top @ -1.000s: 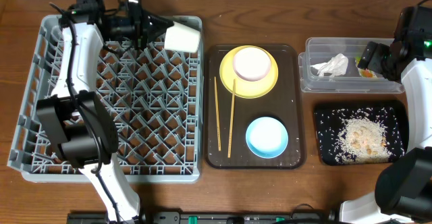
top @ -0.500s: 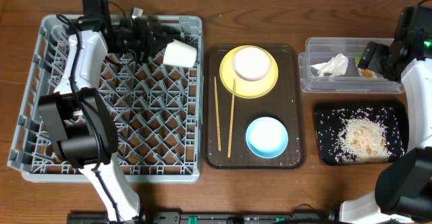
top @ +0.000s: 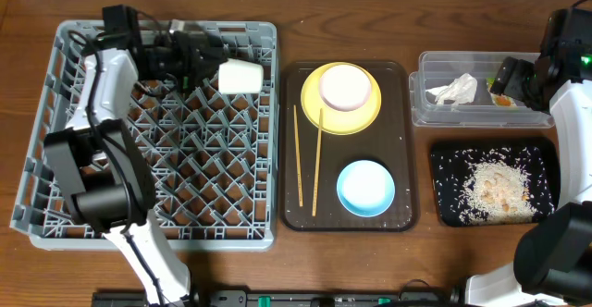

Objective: Sort waste into correct bins and load items into the dishwasher rack
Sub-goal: 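Lower the white cup into the gray rack and open the left gripper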

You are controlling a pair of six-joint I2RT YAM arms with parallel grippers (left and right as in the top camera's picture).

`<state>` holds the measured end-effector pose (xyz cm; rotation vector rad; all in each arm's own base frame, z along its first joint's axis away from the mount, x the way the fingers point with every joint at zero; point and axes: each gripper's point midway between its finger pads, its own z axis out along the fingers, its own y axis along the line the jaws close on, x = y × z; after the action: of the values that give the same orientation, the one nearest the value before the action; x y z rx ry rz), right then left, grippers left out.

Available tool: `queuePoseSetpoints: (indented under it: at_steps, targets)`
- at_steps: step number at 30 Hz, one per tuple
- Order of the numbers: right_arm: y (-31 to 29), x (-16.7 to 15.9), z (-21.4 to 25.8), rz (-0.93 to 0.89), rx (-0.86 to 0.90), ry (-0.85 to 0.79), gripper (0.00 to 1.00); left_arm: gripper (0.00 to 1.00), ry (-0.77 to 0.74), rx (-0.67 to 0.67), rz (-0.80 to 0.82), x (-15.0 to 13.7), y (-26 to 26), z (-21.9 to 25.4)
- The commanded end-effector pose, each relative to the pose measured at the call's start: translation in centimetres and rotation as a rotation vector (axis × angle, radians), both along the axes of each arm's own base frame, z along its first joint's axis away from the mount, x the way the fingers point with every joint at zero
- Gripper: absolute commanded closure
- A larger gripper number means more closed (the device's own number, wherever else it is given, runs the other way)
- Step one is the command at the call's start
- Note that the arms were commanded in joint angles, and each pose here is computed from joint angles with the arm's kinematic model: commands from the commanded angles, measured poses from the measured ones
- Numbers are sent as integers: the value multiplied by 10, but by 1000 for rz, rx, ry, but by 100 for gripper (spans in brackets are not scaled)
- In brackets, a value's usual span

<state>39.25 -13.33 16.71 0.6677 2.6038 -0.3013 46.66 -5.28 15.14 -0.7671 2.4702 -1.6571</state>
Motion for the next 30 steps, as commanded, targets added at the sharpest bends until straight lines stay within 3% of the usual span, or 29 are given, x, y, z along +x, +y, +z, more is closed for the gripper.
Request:
queuePoseSetpoints:
  at_steps: [1, 5, 11, 13, 19, 26, 30]
  targets:
    - [-6, 0, 15, -4, -27, -28, 1, 92, 93, 111, 52, -6, 19, -32]
    - [-6, 0, 15, -4, -27, -28, 1, 91, 161, 209, 71, -14, 29, -49]
    - [-6, 0, 15, -4, -27, -28, 1, 91, 152, 211, 68, -14, 28, -49]
    - [-6, 0, 15, -4, -27, -28, 1, 94, 158, 176, 71, -13, 25, -45]
    - [-6, 0, 15, -4, -27, -28, 1, 94, 26, -97, 30, 5, 3, 4]
    - [-6, 0, 15, -4, -27, -28, 1, 94, 31, -106, -11, 5, -21, 6]
    - [-6, 0, 15, -4, -27, -28, 1, 94, 68, -14, -11, 4, -33, -11]
